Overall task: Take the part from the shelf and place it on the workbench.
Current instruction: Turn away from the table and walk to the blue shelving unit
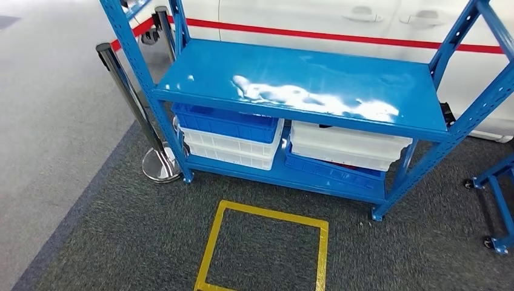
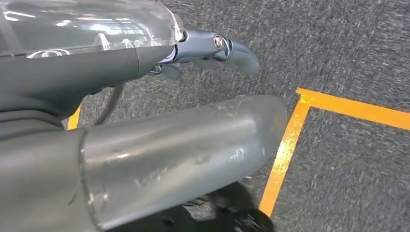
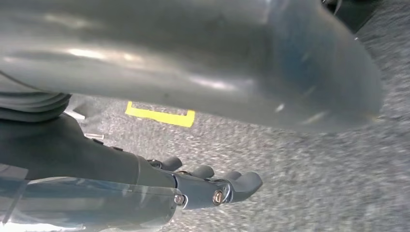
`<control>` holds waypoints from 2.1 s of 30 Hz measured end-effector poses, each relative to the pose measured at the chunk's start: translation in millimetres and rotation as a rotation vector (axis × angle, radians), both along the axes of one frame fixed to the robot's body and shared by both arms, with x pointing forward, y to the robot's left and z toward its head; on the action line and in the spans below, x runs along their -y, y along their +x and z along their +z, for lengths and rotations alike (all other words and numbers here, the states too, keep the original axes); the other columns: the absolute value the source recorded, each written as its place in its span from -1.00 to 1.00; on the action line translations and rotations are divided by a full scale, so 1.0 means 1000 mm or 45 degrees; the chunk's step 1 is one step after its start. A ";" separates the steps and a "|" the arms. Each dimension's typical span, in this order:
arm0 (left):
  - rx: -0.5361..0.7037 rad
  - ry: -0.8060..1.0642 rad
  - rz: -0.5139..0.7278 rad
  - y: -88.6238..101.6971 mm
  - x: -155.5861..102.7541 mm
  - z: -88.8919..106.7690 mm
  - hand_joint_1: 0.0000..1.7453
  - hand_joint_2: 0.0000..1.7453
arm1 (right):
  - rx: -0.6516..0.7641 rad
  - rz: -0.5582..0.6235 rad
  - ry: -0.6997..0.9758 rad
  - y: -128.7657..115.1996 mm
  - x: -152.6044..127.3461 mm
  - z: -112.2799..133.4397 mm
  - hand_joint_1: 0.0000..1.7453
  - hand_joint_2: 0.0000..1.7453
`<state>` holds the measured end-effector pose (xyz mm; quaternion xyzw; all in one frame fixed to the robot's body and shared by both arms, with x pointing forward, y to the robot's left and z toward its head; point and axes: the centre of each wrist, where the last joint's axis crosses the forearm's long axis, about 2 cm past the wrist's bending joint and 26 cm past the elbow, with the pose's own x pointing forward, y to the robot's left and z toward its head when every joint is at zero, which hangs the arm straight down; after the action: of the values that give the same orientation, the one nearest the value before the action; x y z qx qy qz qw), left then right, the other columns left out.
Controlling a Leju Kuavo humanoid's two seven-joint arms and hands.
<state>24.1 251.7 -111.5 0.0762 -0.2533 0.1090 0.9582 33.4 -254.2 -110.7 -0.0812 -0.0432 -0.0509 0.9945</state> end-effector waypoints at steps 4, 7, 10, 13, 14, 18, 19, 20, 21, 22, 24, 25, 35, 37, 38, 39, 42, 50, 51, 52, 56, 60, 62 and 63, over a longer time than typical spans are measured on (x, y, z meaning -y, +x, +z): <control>-0.002 0.011 0.006 0.009 0.000 0.001 -1.00 -1.00 | 0.021 0.002 0.002 0.009 0.000 0.001 -1.00 -1.00; 0.005 0.017 0.011 0.016 0.000 0.002 -1.00 -1.00 | 0.041 0.003 0.002 0.016 0.000 0.002 -1.00 -1.00; -0.004 0.022 0.014 0.016 0.000 0.002 -1.00 -1.00 | 0.038 0.001 0.002 0.015 0.000 0.002 -1.00 -1.00; -0.015 0.020 0.014 0.013 0.001 0.001 -1.00 -1.00 | 0.020 0.001 -0.001 0.008 0.001 0.001 -1.00 -1.00; -0.016 0.019 0.014 0.013 0.001 0.001 -1.00 -1.00 | 0.014 0.001 -0.001 0.006 0.002 0.000 -1.00 -1.00; -0.010 0.016 0.021 0.015 0.002 0.002 -1.00 -1.00 | 0.019 0.002 0.004 0.008 0.001 0.001 -1.00 -1.00; -0.009 0.015 0.023 0.016 0.001 0.002 -1.00 -1.00 | 0.021 0.003 0.007 0.009 0.001 0.001 -1.00 -1.00; -0.008 0.014 0.024 0.016 0.001 0.002 -1.00 -1.00 | 0.020 0.003 0.008 0.008 0.001 0.001 -1.00 -1.00; -0.007 0.013 0.024 0.016 0.001 0.002 -1.00 -1.00 | 0.019 0.003 0.008 0.008 0.001 0.001 -1.00 -1.00; -0.007 0.012 0.024 0.016 0.001 0.002 -1.00 -1.00 | 0.017 0.004 0.008 0.007 0.001 0.001 -1.00 -1.00; -0.007 0.007 0.024 0.015 0.001 0.002 -1.00 -1.00 | 0.017 0.005 0.008 0.007 0.001 0.001 -1.00 -1.00; -0.007 0.006 0.024 0.015 0.001 0.002 -1.00 -1.00 | 0.017 0.006 0.009 0.007 0.001 0.001 -1.00 -1.00; -0.009 -0.001 0.026 0.013 0.002 0.001 -1.00 -1.00 | 0.025 0.013 0.010 0.011 0.000 0.001 -1.00 -1.00; -0.011 -0.001 0.026 0.013 0.002 0.001 -1.00 -1.00 | 0.027 0.016 0.009 0.012 0.001 0.001 -1.00 -1.00; -0.011 0.001 0.026 0.013 0.002 0.001 -1.00 -1.00 | 0.027 0.017 0.009 0.011 0.001 0.001 -1.00 -1.00; -0.013 0.006 0.026 0.013 0.002 0.001 -1.00 -1.00 | 0.026 0.019 0.008 0.011 0.001 0.001 -1.00 -1.00; -0.022 0.021 0.024 0.013 0.002 0.001 -1.00 -1.00 | 0.021 0.019 0.006 0.009 0.001 0.001 -1.00 -1.00; -0.028 0.021 0.022 0.014 0.003 0.002 -1.00 -1.00 | 0.005 0.015 -0.002 0.006 0.002 0.001 -1.00 -0.50; -0.027 0.022 0.022 0.014 0.003 0.002 -1.00 -1.00 | 0.007 0.002 0.003 0.006 0.002 0.000 -1.00 -1.00; -0.026 0.022 0.021 0.015 0.003 0.002 -1.00 -1.00 | 0.013 -0.014 0.007 0.006 0.002 0.000 -1.00 -1.00; -0.028 0.023 0.020 0.014 0.003 0.002 -1.00 -1.00 | 0.028 -0.049 0.003 0.007 0.002 0.001 -1.00 -1.00; -0.033 0.030 0.022 0.013 0.003 0.002 -1.00 -1.00 | 0.019 -0.054 -0.010 0.007 0.001 0.001 -1.00 -1.00; -0.035 0.033 0.022 0.012 0.002 0.001 -1.00 -1.00 | 0.016 -0.052 -0.021 0.009 0.001 0.001 -1.00 -1.00; -0.036 0.034 0.023 0.012 0.002 0.001 -1.00 -1.00 | 0.014 -0.050 -0.025 0.009 0.000 0.001 -1.00 -1.00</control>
<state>36.0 249.5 -110.1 0.0926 -0.2406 0.1131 0.9596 42.5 -254.7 -109.6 -0.0917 -0.0476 -0.0705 0.9922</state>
